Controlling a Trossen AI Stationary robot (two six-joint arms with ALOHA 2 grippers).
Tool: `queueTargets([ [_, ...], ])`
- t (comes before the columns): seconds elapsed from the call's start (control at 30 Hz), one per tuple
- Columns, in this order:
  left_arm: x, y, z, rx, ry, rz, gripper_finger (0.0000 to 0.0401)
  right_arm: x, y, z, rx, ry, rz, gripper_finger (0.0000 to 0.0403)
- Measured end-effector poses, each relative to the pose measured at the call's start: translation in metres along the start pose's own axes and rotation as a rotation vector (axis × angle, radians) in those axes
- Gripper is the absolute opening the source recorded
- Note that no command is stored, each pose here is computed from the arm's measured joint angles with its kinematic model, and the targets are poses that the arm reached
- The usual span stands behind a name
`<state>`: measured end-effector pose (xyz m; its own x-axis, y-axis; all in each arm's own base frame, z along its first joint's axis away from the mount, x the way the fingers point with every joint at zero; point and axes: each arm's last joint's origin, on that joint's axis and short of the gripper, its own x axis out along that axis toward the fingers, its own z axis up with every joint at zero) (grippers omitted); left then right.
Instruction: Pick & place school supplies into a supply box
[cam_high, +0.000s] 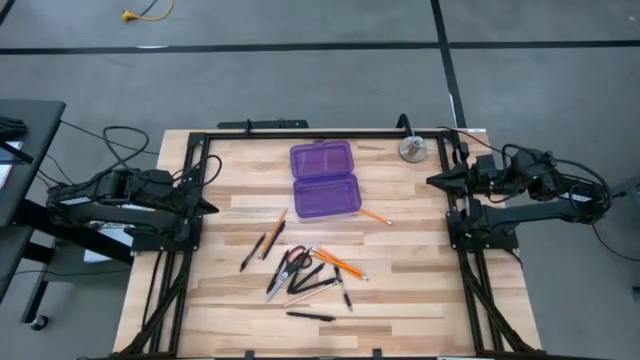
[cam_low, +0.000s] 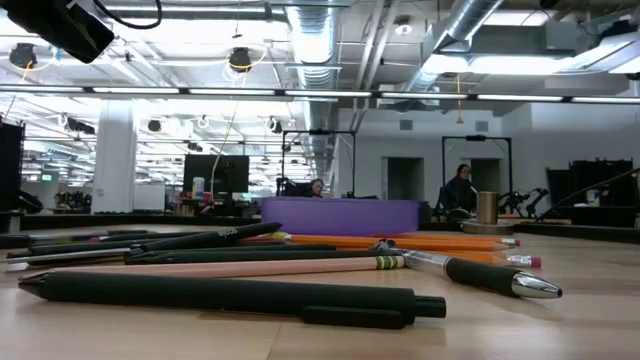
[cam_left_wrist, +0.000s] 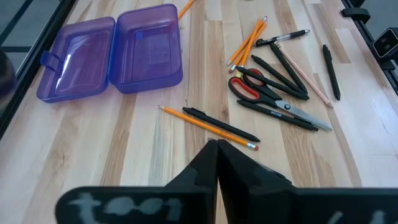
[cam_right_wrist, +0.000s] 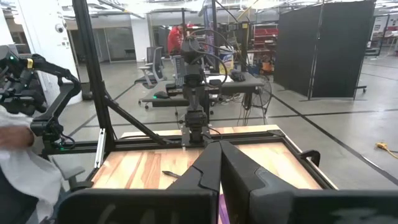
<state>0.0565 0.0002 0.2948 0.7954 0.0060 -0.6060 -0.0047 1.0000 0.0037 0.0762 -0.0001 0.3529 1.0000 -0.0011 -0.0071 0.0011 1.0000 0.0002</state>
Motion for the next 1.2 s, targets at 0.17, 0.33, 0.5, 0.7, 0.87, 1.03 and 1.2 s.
queueTargets([
  [0.17, 0.000, 0.000, 0.000, 0.000, 0.000, 0.000, 0.0000, 0.000, 0.000, 0.000, -0.006, 0.000, -0.001, 0.0000],
  [0.33, 0.000, 0.000, 0.000, 0.000, 0.001, 0.000, 0.0000, 0.000, 0.000, 0.000, -0.274, 0.001, -0.007, 0.0000],
  [0.5, 0.000, 0.000, 0.000, 0.000, 0.000, 0.000, 0.0000, 0.000, 0.000, 0.000, -0.431, 0.000, -0.004, 0.0000],
  [0.7, 0.000, 0.000, 0.006, 0.094, -0.065, 0.009, 0.0000, 0.000, 0.000, 0.002, -0.450, -0.017, -0.007, 0.0000],
  [0.87, -0.002, 0.000, 0.021, 0.019, -0.218, 0.000, 0.0000, 0.000, 0.000, 0.005, -0.455, -0.054, -0.015, 0.0000],
  [1.03, -0.008, 0.000, 0.039, 0.132, -0.412, 0.035, 0.0000, -0.001, 0.000, 0.013, -0.449, -0.133, -0.030, 0.0000],
  [1.2, -0.014, 0.000, 0.051, 0.202, -0.556, 0.068, 0.0000, -0.003, 0.000, 0.025, -0.287, -0.260, -0.038, 0.0000],
])
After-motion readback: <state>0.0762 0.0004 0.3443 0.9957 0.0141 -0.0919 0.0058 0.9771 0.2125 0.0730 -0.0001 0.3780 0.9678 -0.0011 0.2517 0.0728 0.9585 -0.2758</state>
